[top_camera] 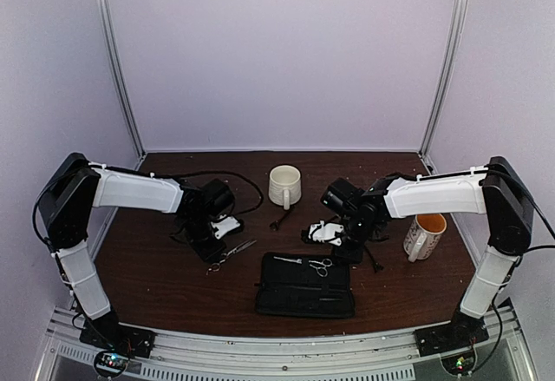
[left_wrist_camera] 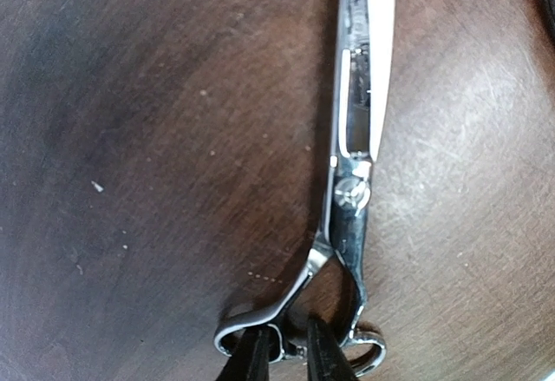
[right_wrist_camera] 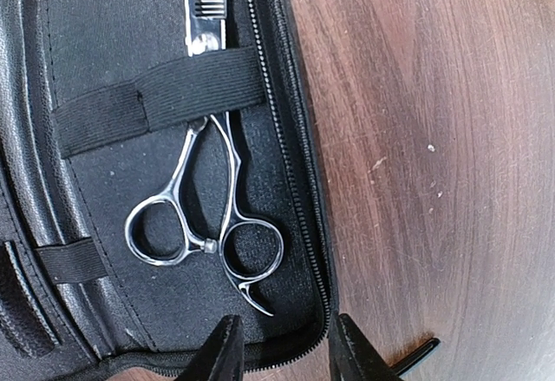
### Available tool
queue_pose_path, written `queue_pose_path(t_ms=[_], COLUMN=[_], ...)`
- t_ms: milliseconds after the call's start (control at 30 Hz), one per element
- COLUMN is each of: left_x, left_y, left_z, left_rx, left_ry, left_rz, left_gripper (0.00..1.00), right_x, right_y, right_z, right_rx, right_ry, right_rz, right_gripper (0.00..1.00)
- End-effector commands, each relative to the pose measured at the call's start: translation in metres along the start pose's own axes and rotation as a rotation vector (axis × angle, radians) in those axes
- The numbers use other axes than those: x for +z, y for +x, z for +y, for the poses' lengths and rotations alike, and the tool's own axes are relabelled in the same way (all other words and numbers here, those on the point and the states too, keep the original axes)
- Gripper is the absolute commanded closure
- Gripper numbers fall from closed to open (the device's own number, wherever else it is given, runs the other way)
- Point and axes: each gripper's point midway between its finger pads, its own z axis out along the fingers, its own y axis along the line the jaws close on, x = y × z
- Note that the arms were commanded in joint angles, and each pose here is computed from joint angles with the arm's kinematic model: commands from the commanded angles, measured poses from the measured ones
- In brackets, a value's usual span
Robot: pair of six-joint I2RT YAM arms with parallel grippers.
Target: Sort the hair-cutting tools
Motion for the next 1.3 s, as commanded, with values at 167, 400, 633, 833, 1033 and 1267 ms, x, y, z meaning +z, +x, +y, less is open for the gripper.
queue_pose_path(t_ms=[167,400,633,833,1033,1267], left_x=[0.0,-0.049,-0.075,-0.102,-0.109,-0.107], left_y=[-0.006,-0.022,-0.021,-0.021,-0.027,-0.036], left_z=[0.007,0.015,0.009,-0.015,-0.029,-0.034], left_rx=[-0.024,-0.014,0.023,0.103,0.16,0.178], left_ry=[-0.026,-0.075,-0.054,0.051,0.095,0.103], left_rz=[-0.021,-0.164,-0.216,-0.319,-0.33,-0.327], left_gripper=[1.0,1.0,1.0,1.0,1.0,1.0], right_x=[0.0,-0.024,-0.063,-0.094,-0.097,-0.073], right_y=[-0.002,-0.005,-0.009,0.009,0.029,0.018], right_z=[-0.002,-0.01,0.023,0.113,0.158,0.151], right_rx=[0.012,0.041,-0.06,-0.317,-0.459,-0.459], right_ry=[-0.005,0.005,-0.077,-0.314,-0.408,-0.293], right_rz=[-0.004,-0.051,-0.17,-0.215,-0.14,-0.112], right_gripper=[0.66,0.65,0.6,0.55,0.47,0.48])
